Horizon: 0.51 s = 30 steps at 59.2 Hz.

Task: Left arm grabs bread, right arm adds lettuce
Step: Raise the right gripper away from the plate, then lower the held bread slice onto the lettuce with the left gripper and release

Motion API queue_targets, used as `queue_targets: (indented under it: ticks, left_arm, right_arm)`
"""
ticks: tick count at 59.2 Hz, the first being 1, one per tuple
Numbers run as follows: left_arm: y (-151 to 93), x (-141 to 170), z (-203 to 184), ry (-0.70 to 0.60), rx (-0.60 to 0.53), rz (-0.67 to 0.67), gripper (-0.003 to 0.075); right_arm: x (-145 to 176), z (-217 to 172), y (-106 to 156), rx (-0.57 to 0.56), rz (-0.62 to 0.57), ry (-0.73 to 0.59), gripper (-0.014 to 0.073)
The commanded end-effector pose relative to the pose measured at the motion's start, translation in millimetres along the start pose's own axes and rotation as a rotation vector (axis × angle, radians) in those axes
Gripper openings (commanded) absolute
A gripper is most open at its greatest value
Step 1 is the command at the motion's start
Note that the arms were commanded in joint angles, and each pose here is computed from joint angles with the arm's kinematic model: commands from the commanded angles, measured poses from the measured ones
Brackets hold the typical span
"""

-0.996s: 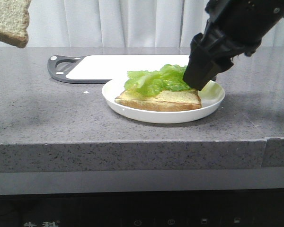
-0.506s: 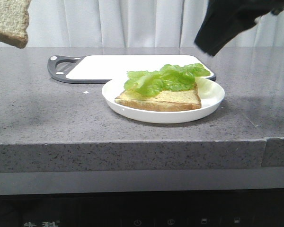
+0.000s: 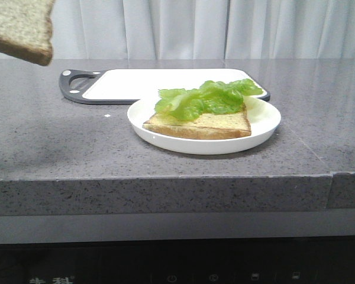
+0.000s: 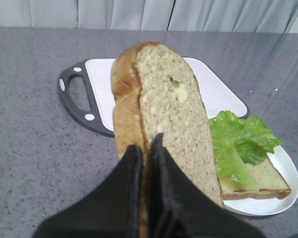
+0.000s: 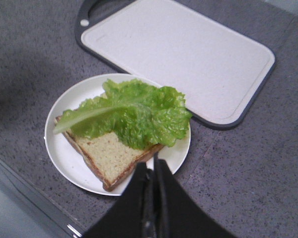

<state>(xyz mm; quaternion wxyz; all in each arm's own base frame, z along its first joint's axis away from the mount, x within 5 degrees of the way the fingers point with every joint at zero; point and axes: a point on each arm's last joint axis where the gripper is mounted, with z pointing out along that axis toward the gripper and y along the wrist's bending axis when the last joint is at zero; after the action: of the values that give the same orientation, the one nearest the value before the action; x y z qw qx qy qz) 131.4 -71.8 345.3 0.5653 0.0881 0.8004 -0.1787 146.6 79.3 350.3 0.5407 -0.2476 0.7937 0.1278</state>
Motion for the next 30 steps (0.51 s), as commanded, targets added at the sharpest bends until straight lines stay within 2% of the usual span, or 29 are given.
queue_targets:
  ticks: [1, 13, 17, 21, 30]
  left_arm:
    - [-11.4, -20.4, 6.5, -0.05, 0.064, -0.06, -0.002]
    - [-30.3, -42.6, 47.8, 0.073, 0.078, -0.117, -0.002]
    - [-43.5, -48.1, 64.2, 0.127, 0.152, -0.136, -0.002]
    - [-63.3, -54.2, 82.9, 0.194, 0.286, -0.201, -0.002]
    - [-86.2, -66.2, 116.4, 0.311, 0.476, -0.257, -0.002]
  right_arm:
    - [-6.8, -30.3, -1.1, 0.038, 0.057, -0.217, -0.0054]
    - [22.5, -71.7, 4.6, 0.048, 0.091, -0.378, -0.0054]
    - [31.3, -77.5, 6.0, 0.047, 0.09, -0.392, -0.0054]
    - [41.0, -81.4, 7.6, 0.044, 0.088, -0.39, -0.0054]
    - [49.8, -82.1, 9.1, 0.039, 0.088, -0.367, -0.0054]
